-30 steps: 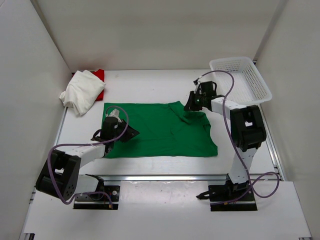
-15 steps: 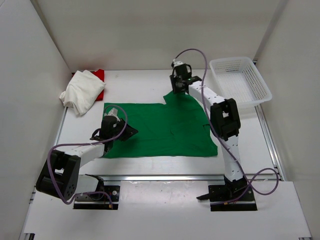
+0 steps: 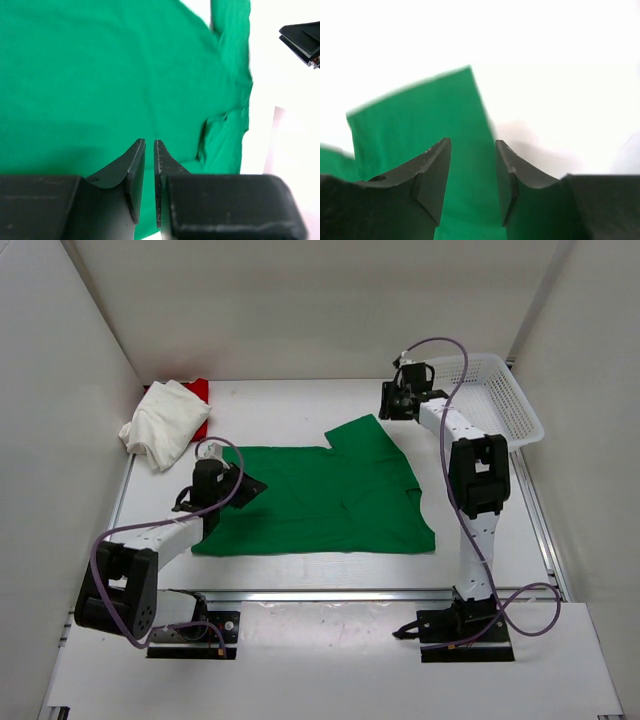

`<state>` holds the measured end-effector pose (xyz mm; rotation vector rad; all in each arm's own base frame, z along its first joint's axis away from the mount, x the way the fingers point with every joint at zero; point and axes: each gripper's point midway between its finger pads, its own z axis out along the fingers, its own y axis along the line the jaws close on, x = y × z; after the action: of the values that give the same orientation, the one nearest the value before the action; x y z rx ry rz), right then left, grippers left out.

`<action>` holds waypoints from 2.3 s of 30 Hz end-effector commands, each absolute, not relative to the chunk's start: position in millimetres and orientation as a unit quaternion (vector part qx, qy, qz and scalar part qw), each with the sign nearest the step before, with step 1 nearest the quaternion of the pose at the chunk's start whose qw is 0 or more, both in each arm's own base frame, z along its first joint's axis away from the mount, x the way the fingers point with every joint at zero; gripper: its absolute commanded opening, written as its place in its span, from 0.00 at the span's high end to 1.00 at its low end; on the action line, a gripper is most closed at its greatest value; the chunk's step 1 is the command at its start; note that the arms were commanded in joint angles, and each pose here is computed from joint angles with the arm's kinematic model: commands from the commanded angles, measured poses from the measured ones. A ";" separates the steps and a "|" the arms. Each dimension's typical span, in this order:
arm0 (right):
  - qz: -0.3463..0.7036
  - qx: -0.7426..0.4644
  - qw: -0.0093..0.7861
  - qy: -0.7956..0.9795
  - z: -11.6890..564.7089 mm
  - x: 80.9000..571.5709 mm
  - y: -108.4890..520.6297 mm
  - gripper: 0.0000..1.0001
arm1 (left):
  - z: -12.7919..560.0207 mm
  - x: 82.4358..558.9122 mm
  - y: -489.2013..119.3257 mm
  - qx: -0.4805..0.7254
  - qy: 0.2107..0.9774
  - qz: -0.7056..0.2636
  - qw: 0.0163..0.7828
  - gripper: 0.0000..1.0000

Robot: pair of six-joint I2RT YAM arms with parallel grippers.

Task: Fold and stack the t-shirts
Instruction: Grap the side of the flattened tshirt furthest away from the robot with both arms

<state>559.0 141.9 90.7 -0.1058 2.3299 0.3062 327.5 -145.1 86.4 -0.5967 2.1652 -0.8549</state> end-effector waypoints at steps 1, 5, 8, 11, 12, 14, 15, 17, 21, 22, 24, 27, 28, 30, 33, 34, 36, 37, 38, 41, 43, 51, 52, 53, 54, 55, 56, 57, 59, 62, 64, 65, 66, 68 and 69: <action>0.157 -0.046 0.390 0.906 89.0 579.9 163.4 0.61 | 113.7 357.2 -123.4 -0.247 0.826 -0.309 0.401 0.76; 0.162 -0.048 0.368 0.914 64.4 596.9 171.2 0.57 | 110.6 384.8 -89.3 -0.286 0.823 -0.276 0.405 0.66; 0.170 -0.047 0.341 0.923 51.3 608.4 172.1 0.57 | 100.8 403.2 -64.9 -0.311 0.826 -0.244 0.402 0.51; 0.169 -0.047 0.331 0.927 45.9 618.7 174.5 0.58 | 89.9 419.5 -56.3 -0.305 0.843 -0.230 0.378 0.33; 0.171 -0.050 0.343 0.922 52.3 626.3 177.0 0.58 | 84.1 421.9 -55.6 -0.304 0.847 -0.225 0.373 0.29; 0.171 -0.043 0.334 0.926 45.8 623.7 174.8 0.57 | 76.3 425.3 -38.1 -0.325 0.848 -0.213 0.361 0.18; 0.171 -0.042 0.328 0.928 42.9 619.6 176.1 0.57 | 70.1 427.7 -32.2 -0.329 0.851 -0.200 0.357 0.16; 0.157 -0.045 0.328 0.930 41.2 618.8 174.7 0.57 | 69.0 432.9 -17.5 -0.338 0.850 -0.184 0.360 0.14; 0.130 -0.046 0.324 0.936 43.0 615.4 171.5 0.57 | 71.4 442.3 -1.6 -0.340 0.850 -0.152 0.372 0.27; 0.123 -0.053 0.329 0.935 46.5 615.7 174.4 0.57 | 76.0 447.2 1.8 -0.339 0.848 -0.148 0.379 0.28; 0.099 -0.053 0.331 0.937 48.7 614.6 168.1 0.56 | 81.6 453.0 8.3 -0.341 0.846 -0.136 0.386 0.30; 0.098 -0.060 0.328 0.938 46.9 612.6 167.9 0.56 | 81.5 464.1 24.2 -0.326 0.857 -0.081 0.390 0.30; 0.101 -0.058 0.327 0.938 46.6 612.3 169.6 0.56 | 82.2 468.6 30.0 -0.324 0.859 -0.071 0.391 0.31; 0.096 -0.060 0.323 0.940 44.4 609.9 170.3 0.58 | 73.5 471.8 29.8 -0.316 0.868 -0.059 0.380 0.31; 0.103 -0.062 0.319 0.940 42.9 608.2 173.7 0.61 | 61.1 478.2 35.2 -0.316 0.872 -0.040 0.372 0.33; 0.103 -0.066 0.320 0.939 42.4 608.4 174.7 0.62 | 63.6 482.5 36.5 -0.312 0.874 -0.040 0.370 0.35; 0.106 -0.062 0.319 0.940 41.5 608.7 172.9 0.63 | 56.2 489.6 36.8 -0.307 0.882 -0.036 0.356 0.39; 0.108 -0.058 0.316 0.941 41.3 607.5 175.4 0.64 | 56.6 493.7 33.4 -0.295 0.886 -0.028 0.355 0.39; 0.109 -0.060 0.315 0.941 42.1 607.0 173.1 0.64 | 57.0 498.5 34.3 -0.294 0.886 -0.020 0.357 0.40; 0.107 -0.062 0.317 0.940 40.8 607.9 175.1 0.63 | 47.1 502.2 31.6 -0.276 0.897 0.001 0.345 0.38; 0.110 -0.065 0.316 0.940 41.3 607.0 177.9 0.65 | 45.4 504.9 37.2 -0.280 0.897 0.007 0.343 0.38; 0.117 -0.065 0.306 0.942 32.2 605.2 179.0 0.71 | 33.6 510.3 28.0 -0.273 0.904 -0.012 0.327 0.63; 0.118 -0.062 0.307 0.942 32.8 605.7 178.3 0.73 | 37.5 510.6 27.5 -0.273 0.903 -0.012 0.331 0.66; 0.121 -0.065 0.304 0.943 30.7 604.0 183.7 0.78 | 35.1 509.7 29.3 -0.271 0.905 -0.010 0.328 0.72; 0.118 -0.060 0.307 0.943 31.7 606.2 178.3 0.81 | 34.3 509.8 28.1 -0.276 0.903 -0.016 0.329 0.77; 0.119 -0.061 0.309 0.942 33.0 607.2 178.7 0.87 | 35.5 508.5 27.7 -0.280 0.901 -0.016 0.330 0.80; 0.126 -0.058 0.314 0.939 40.1 608.5 182.2 0.91 | 36.9 508.6 27.4 -0.279 0.900 -0.017 0.333 0.86; 0.126 -0.059 0.312 0.940 39.4 607.2 181.0 0.93 | 35.8 508.5 26.2 -0.281 0.899 -0.020 0.334 0.91; 0.126 -0.058 0.326 0.935 57.7 610.7 178.3 0.97 | 41.2 507.5 25.7 -0.282 0.896 -0.025 0.343 0.97; 0.128 -0.066 0.339 0.930 79.2 609.0 183.5 1.00 | 49.3 507.3 22.6 -0.281 0.891 -0.033 0.355 1.00; 0.136 -0.067 0.355 0.923 108.9 606.8 183.7 1.00 | 57.4 505.4 23.3 -0.283 0.886 -0.040 0.365 1.00; 0.141 -0.069 0.361 0.919 123.0 604.7 184.1 1.00 | 62.5 504.1 22.0 -0.282 0.883 -0.040 0.372 1.00; 0.159 -0.066 0.356 0.919 130.5 600.1 184.3 1.00 | 65.5 503.7 26.2 -0.286 0.880 -0.042 0.377 1.00; 0.198 -0.067 0.366 0.907 165.5 592.4 185.6 1.00 | 73.1 497.9 21.8 -0.288 0.876 -0.051 0.384 1.00; 0.206 -0.068 0.357 0.909 169.0 585.4 187.3 0.99 | 77.4 496.6 24.4 -0.291 0.872 -0.058 0.390 1.00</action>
<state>590.9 179.1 55.6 -0.1591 2.5216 0.3873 488.7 23.8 24.9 -0.7493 2.3514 -0.0688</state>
